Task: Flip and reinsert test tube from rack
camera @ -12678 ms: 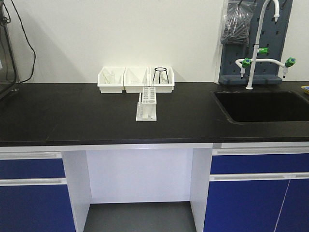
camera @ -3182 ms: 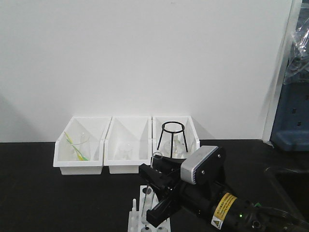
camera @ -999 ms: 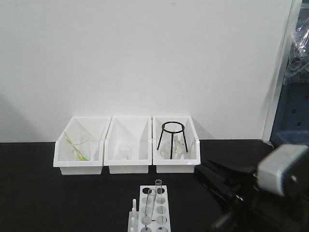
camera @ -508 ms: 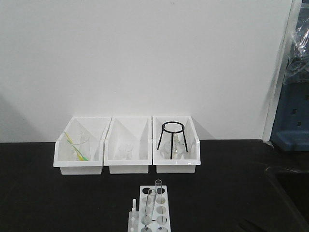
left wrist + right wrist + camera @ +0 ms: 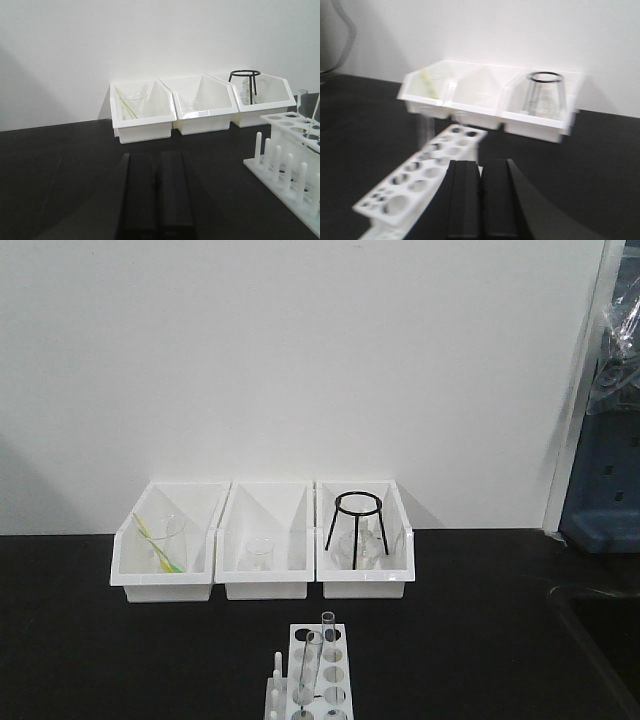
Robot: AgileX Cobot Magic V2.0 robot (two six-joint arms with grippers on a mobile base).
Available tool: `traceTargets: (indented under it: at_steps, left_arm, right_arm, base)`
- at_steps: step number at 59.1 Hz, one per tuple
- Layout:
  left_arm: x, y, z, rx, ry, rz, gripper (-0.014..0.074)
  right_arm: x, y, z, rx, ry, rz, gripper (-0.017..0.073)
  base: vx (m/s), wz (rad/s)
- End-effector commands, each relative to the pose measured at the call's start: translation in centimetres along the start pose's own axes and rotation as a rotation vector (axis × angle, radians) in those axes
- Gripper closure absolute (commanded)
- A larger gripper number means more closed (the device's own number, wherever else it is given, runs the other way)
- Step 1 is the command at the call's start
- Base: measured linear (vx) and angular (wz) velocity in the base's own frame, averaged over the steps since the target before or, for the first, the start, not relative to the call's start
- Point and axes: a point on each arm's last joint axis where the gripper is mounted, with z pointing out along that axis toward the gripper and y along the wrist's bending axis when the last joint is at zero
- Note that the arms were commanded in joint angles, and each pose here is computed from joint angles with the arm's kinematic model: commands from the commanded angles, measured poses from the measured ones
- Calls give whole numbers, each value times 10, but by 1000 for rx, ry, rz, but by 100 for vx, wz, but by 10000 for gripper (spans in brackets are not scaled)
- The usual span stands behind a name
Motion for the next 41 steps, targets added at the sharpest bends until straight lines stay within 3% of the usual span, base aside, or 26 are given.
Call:
traceTargets:
  at_steps: [1, 9, 16, 22, 41]
  left_arm:
    - [-10, 0, -1, -2, -95, -2, 599]
    - [-10, 0, -1, -2, -95, -2, 599]
    - [-10, 0, -1, -2, -95, -2, 599]
    - [-10, 0, -1, -2, -95, -2, 599]
    - [-10, 0, -1, -2, -95, -2, 599]
  right_arm:
    - [-5, -9, -14, 87, -93, -7, 570]
    - [24, -22, -39, 273, -162, 6, 570]
    - [47, -24, -55, 376, -239, 18, 570]
    - [54, -23, -62, 411, -280, 12, 570]
    - [54, -22, -64, 411, -284, 2, 570]
  base:
    - [0, 0]
    - [0, 0]
    - [0, 0]
    - [0, 0]
    - [0, 0]
